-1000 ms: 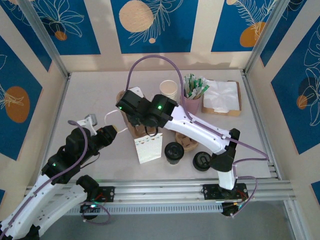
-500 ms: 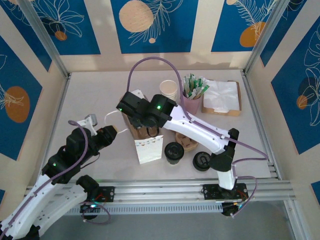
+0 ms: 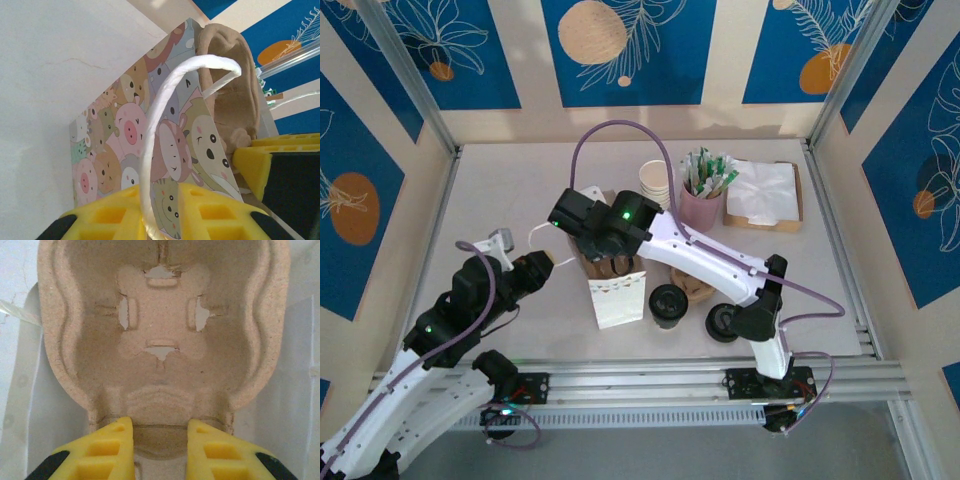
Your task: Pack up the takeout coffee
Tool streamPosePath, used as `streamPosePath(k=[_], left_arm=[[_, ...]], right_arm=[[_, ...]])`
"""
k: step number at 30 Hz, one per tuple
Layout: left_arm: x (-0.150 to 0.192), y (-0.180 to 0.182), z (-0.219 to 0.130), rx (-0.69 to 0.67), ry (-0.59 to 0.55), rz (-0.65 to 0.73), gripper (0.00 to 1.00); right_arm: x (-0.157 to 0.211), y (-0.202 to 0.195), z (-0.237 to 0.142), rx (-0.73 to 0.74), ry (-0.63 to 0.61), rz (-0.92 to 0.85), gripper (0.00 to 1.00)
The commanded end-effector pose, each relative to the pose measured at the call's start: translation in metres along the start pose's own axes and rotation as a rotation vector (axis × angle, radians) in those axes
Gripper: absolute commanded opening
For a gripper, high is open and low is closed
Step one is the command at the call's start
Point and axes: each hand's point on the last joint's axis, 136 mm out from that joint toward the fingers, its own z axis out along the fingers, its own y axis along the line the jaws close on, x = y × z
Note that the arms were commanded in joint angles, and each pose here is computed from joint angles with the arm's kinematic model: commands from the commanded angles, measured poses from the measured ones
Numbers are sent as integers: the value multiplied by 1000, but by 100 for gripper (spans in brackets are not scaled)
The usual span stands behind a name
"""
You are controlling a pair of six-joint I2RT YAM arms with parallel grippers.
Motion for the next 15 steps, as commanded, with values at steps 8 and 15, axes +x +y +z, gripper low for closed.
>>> streamPosePath(k=[8,15], left_arm=[[-2,12,-5,-50,-28,-6,22],[-6,16,-11,-56,-58,-10,22]], right_arm=[[10,-7,-1,13,55,13,24],[18,-24,1,71,84,27,24]])
